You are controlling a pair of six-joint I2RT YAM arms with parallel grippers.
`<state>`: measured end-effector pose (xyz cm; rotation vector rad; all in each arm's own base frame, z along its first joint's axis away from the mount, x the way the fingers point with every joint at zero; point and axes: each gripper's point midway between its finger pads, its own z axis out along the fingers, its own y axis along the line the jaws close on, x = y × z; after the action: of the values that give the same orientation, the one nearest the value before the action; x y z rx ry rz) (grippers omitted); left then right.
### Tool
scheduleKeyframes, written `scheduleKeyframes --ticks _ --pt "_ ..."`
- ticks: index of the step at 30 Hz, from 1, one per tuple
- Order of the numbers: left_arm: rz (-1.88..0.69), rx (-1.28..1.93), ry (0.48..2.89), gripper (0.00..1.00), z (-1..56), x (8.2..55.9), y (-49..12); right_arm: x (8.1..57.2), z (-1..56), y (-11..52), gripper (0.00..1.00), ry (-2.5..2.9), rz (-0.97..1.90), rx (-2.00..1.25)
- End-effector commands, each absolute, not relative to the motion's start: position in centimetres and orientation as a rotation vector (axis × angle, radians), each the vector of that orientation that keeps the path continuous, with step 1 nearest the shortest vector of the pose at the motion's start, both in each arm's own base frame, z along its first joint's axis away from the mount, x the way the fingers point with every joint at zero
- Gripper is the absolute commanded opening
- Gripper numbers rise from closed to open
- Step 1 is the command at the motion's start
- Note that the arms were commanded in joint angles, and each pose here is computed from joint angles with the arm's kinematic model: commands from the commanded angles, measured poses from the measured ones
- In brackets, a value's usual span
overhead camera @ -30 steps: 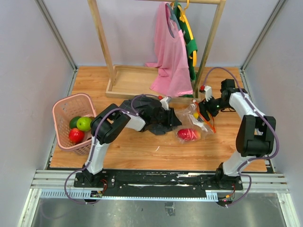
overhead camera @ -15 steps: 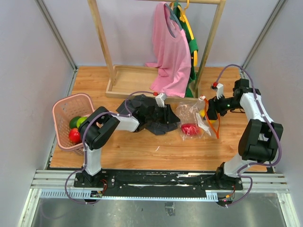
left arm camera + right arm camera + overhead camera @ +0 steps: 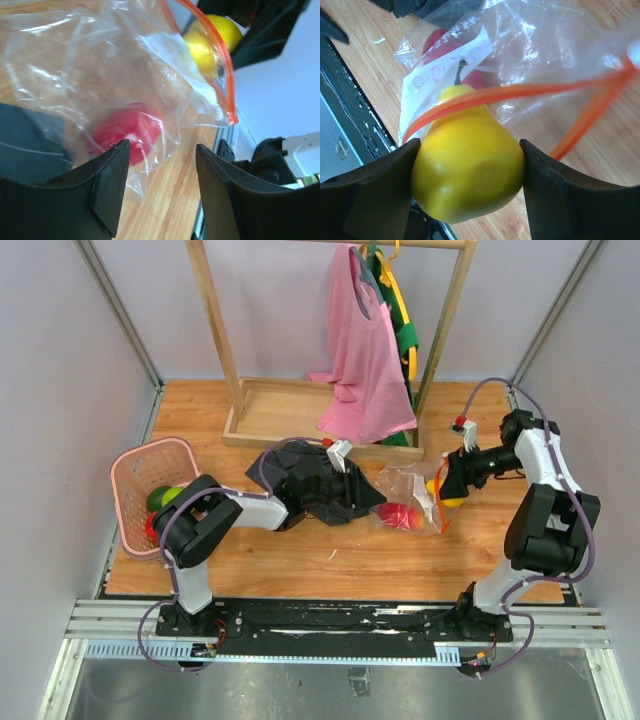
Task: Open the zip-top bag and remove the fake food
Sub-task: Pick up the fake fruit from the zipper food storage bag.
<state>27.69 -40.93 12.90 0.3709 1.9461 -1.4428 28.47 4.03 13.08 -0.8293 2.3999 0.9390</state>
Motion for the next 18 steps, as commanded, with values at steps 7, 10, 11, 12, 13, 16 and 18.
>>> scheduleKeyframes --ticks 7,10,11,12,13,16,18 --pt "-1.486 0.418 1.802 0.59 16.1 26.2 -41.3 29.0 16.8 -0.8 0.10 2.382 0.591 -0.862" --pt "-1.434 0.414 1.757 0.60 17.6 26.0 -40.0 29.0 17.6 -1.5 0.09 2.366 0.548 -0.844" --pt "-1.415 0.416 1.741 0.61 18.1 25.9 -39.5 28.9 17.8 -1.6 0.09 2.361 0.540 -0.838" --pt "-1.393 0.413 1.720 0.63 18.8 25.8 -38.9 28.7 17.9 -1.7 0.10 2.357 0.534 -0.831" --pt "-1.373 0.409 1.701 0.65 19.3 25.6 -38.3 28.6 18.2 -1.8 0.10 2.351 0.525 -0.828" --pt "-1.313 0.397 1.633 0.71 21.1 25.0 -36.2 28.1 19.0 -1.7 0.09 2.325 0.511 -0.828" --pt "-1.284 0.386 1.558 0.77 23.0 24.4 -34.7 27.8 19.6 -1.3 0.09 2.304 0.510 -0.834"
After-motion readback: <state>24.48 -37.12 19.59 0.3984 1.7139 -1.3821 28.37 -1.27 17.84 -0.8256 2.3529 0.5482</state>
